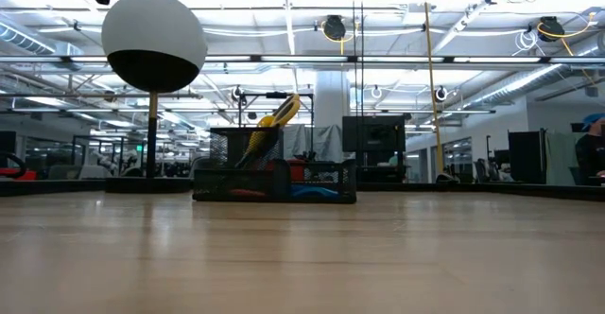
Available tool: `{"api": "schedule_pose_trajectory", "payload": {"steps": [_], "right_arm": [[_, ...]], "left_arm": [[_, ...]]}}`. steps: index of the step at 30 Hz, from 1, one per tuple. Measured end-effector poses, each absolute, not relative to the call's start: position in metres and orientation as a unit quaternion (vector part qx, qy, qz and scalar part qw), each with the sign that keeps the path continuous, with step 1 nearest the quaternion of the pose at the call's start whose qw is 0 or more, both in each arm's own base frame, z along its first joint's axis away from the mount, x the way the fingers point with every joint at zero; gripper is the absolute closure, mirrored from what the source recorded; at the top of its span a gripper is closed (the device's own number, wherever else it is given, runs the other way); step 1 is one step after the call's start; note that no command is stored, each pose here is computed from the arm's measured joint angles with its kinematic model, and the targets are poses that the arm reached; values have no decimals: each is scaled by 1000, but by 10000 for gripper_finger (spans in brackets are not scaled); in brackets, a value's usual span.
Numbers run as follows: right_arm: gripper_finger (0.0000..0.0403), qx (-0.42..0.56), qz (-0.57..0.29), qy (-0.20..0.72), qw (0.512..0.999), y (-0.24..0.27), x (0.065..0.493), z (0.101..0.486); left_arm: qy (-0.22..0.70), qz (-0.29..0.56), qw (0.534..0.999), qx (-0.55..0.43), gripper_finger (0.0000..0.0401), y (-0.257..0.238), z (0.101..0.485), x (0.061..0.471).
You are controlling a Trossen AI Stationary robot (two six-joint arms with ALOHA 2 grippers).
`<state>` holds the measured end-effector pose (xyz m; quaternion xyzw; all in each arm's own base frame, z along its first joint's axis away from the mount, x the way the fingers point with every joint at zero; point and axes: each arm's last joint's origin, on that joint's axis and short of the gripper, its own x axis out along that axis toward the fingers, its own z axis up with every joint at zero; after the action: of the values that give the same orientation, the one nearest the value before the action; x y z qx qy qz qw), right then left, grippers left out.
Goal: Pick and place office supplies into organizer
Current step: Return to Home Position
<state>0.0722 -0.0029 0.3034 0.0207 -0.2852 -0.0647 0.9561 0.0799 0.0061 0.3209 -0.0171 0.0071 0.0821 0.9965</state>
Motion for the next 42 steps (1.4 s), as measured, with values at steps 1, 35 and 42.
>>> {"api": "schedule_pose_trajectory", "payload": {"steps": [1, 35, 42], "right_arm": [[298, 20, -65, -286, 956, -3, 71, 302], [298, 37, -5, -378, 925, 0, 63, 255], [298, 31, -14, -393, 919, 0, 66, 240]], "left_arm": [[3, 82, 996, -17, 247, 6, 321, 78], [-128, 26, 991, -4, 247, 2, 277, 54], [-137, 26, 990, 3, 247, 2, 268, 61]]}}
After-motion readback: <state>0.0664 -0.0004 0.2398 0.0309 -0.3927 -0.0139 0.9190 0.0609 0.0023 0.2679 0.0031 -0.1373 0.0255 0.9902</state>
